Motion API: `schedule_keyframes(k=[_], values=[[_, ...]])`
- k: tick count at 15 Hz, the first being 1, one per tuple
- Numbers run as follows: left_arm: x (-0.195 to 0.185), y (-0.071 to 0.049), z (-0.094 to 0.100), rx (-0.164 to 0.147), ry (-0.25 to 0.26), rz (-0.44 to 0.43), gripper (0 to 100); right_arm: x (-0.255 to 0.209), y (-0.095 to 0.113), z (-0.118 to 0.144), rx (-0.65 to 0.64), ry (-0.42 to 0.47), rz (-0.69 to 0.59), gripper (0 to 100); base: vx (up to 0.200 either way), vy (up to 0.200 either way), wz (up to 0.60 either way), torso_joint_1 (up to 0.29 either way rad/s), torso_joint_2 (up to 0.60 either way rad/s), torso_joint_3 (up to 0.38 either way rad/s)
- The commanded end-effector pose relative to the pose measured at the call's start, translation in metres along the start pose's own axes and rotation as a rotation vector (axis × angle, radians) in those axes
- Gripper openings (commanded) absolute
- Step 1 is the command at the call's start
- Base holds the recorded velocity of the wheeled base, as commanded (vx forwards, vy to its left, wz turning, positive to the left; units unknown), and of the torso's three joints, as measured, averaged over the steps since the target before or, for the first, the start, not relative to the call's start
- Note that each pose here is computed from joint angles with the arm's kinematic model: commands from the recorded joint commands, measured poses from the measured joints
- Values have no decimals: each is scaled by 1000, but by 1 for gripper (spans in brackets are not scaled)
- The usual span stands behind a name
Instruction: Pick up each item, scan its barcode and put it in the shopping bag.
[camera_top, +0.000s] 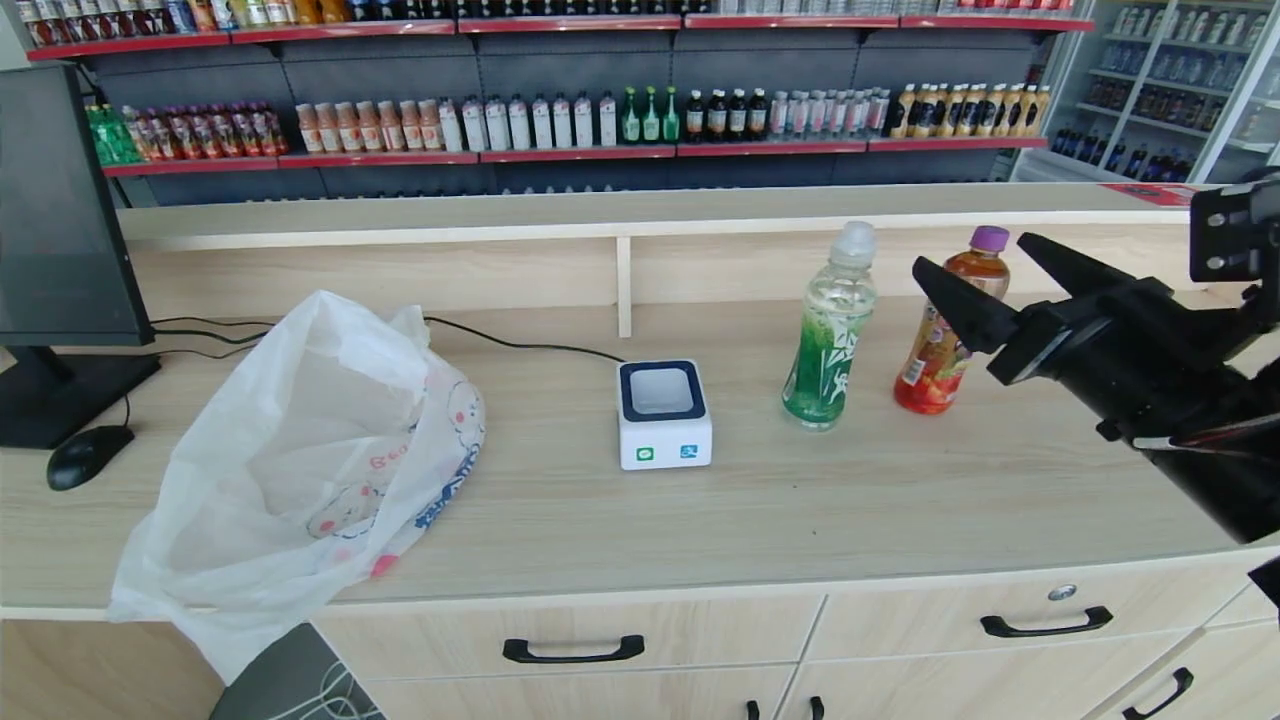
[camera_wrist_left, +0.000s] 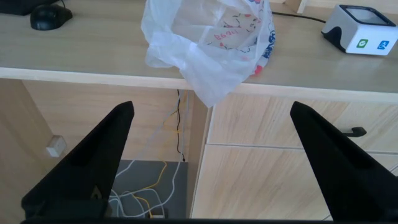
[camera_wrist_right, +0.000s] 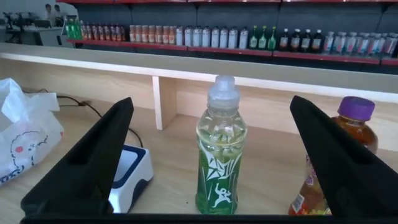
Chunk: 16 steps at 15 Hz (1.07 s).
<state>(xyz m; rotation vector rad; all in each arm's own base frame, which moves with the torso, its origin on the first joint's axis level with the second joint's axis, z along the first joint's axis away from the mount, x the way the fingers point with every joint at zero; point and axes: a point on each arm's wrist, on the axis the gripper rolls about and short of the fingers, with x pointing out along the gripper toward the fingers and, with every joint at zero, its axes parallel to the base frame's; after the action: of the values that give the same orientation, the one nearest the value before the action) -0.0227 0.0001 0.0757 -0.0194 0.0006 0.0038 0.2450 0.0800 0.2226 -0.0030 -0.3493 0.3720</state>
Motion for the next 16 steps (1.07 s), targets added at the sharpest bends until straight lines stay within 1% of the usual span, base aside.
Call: schedule_keyframes(k=[1,3,4,5,7,11,15,16], values=[[0,0,0,-1,-1,1,100,16,5,-35,17,96,23,100,0,0,0,0,0,0],[0,0,0,-1,-1,1,100,30,6,-42,28,93,26,100,0,0,0,0,0,0],[0,0,0,-1,-1,1,100,43,5,-42,39,65,23,100,0,0,0,0,0,0],[0,0,0,-1,-1,1,100,51,1,-48,45,65,4,100,0,0,0,0,0,0],[0,0,0,-1,-1,1,100,54,-5,-55,40,69,-21,100,0,0,0,0,0,0],[0,0,0,-1,-1,1,100,61,-4,-67,41,81,-21,100,0,0,0,0,0,0],[0,0,0,-1,-1,1,100,70,-6,-79,70,95,-29,100,0,0,0,0,0,0],[0,0,0,-1,1,1,100,71,-6,-87,71,110,-31,100,0,0,0,0,0,0]])
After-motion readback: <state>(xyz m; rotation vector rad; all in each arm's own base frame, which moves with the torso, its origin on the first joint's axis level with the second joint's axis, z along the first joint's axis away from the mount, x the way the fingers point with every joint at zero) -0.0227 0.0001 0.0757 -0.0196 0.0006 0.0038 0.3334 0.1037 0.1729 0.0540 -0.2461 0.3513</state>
